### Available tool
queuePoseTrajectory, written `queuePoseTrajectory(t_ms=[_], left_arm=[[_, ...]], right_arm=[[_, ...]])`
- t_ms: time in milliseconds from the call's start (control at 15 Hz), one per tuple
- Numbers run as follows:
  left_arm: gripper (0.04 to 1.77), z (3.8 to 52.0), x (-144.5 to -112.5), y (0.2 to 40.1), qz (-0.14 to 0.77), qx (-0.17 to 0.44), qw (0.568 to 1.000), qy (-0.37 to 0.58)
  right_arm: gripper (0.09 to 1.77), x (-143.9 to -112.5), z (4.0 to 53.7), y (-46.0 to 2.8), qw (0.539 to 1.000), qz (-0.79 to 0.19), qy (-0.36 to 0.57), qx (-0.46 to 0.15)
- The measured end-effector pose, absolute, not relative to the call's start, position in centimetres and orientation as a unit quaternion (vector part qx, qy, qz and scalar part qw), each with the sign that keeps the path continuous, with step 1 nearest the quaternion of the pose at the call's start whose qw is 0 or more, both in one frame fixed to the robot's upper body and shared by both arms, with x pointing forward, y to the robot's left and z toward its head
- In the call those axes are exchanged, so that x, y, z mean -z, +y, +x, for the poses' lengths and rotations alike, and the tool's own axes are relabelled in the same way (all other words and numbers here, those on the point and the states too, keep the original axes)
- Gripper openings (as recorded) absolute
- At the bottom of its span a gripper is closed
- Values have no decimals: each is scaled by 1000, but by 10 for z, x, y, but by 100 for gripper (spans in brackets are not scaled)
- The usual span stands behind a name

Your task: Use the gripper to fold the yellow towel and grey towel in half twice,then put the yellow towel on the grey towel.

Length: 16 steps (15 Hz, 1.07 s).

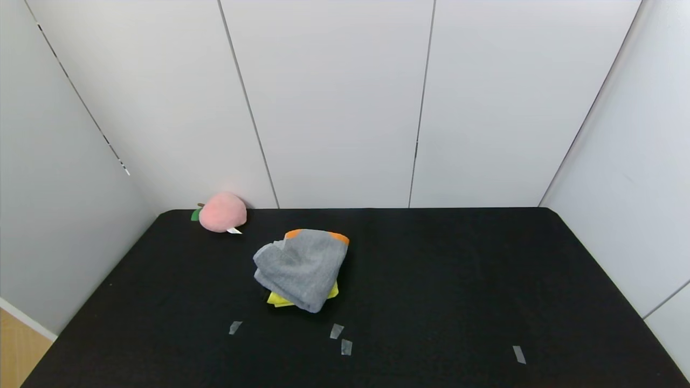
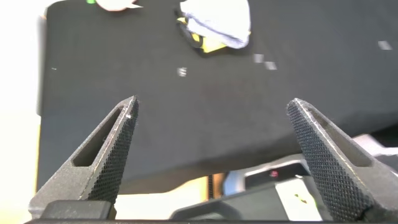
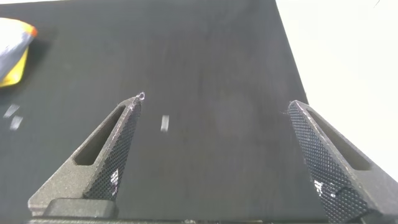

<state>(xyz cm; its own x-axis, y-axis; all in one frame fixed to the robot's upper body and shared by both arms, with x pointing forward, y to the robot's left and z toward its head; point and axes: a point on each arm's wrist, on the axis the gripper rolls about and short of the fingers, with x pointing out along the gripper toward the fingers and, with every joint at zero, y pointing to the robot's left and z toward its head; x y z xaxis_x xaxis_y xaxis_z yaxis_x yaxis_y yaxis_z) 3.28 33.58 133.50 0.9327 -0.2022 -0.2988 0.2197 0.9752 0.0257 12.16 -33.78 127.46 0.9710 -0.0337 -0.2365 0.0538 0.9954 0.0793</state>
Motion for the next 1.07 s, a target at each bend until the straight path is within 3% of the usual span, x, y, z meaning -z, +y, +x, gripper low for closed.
queuePoseTrajectory(t_ms=[467, 867, 1067], left_arm=[[172, -9, -1300, 331, 22, 97, 983, 151], [172, -12, -1250, 330, 15, 88, 985, 151], [172, -3, -1245, 330, 3, 81, 990, 112]], right_arm=[[171, -1249, 72, -335, 995, 43, 93, 4], [171, -1221, 58, -335, 997, 37, 72, -10], [171, -1210, 54, -335, 998, 34, 46, -9]])
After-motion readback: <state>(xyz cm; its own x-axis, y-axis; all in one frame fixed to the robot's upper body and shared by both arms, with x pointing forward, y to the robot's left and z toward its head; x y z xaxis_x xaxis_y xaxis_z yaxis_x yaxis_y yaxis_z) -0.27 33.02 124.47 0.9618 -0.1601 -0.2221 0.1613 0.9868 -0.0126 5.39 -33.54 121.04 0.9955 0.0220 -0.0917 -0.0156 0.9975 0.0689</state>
